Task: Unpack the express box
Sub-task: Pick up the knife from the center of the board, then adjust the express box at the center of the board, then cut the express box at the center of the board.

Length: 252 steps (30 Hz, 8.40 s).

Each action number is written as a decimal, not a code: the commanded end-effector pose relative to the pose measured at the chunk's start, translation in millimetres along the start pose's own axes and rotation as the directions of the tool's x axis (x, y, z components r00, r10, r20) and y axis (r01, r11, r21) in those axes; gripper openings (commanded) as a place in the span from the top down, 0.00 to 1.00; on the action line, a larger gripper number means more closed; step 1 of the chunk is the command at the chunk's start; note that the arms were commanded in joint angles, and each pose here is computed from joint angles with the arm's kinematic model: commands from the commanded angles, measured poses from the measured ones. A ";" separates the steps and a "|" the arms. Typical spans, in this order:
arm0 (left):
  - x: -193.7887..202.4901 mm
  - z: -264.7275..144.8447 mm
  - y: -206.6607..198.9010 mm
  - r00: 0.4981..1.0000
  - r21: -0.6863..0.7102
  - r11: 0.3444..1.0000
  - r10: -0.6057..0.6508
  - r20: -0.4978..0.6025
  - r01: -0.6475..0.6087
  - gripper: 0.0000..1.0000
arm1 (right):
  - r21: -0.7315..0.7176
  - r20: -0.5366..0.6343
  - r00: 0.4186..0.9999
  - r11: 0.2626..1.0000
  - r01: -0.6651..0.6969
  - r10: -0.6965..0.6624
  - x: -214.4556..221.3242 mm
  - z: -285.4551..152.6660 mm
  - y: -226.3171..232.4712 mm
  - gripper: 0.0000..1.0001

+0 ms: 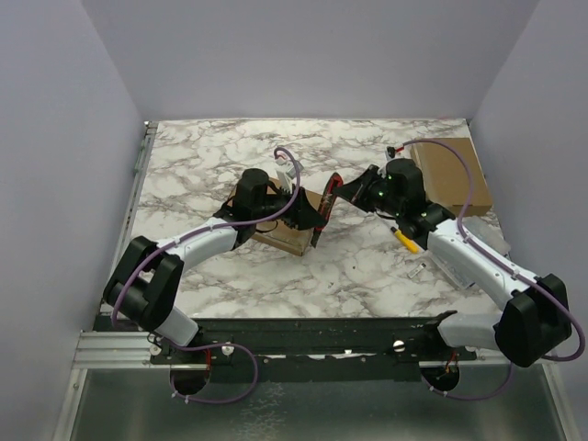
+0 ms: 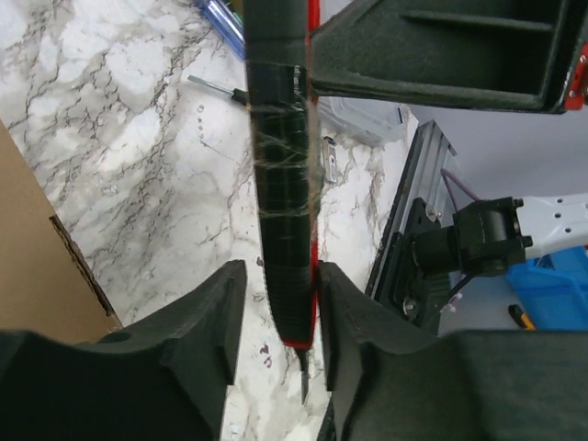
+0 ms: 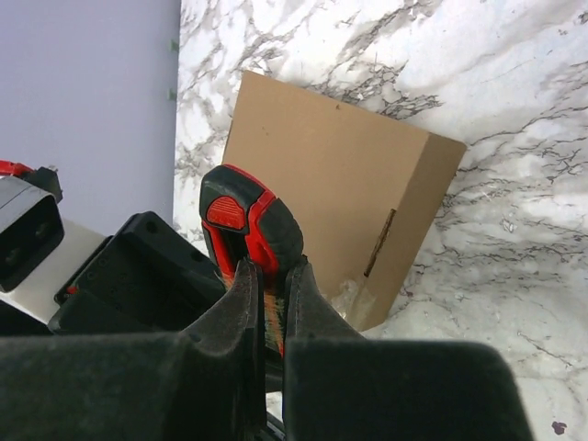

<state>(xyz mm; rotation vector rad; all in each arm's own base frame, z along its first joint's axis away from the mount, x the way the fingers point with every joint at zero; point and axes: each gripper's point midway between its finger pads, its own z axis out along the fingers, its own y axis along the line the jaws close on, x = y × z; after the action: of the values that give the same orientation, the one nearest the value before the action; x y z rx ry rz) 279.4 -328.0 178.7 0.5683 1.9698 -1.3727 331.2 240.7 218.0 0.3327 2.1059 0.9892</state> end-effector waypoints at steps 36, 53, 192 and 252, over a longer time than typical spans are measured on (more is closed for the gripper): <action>22.5 -27.9 -105.5 0.952 0.496 0.842 0.294 -0.087 -0.214 1.00 | -0.739 -0.085 0.838 0.598 0.310 -0.539 80.3 -97.0 69.1 0.40; 9.1 -30.7 -98.7 0.953 0.425 0.867 0.301 -0.033 -0.260 0.36 | -0.459 -0.058 0.924 0.832 0.312 -0.379 50.1 -65.3 37.4 1.00; -31.0 -28.0 195.8 0.931 -0.330 0.872 -0.357 0.073 0.361 0.54 | 0.045 0.541 0.657 0.798 0.601 -0.525 -25.0 85.2 85.3 1.00; 3.2 -27.9 217.1 0.889 -0.390 0.810 -0.456 0.055 0.439 0.87 | 0.108 0.575 0.560 0.734 0.670 -0.596 22.7 122.3 72.5 1.00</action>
<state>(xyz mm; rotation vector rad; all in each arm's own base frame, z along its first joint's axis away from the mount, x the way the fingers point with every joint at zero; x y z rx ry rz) 422.9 -235.5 79.0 -0.0109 2.3226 -1.2401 404.3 366.5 215.6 -0.2031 1.4067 0.4787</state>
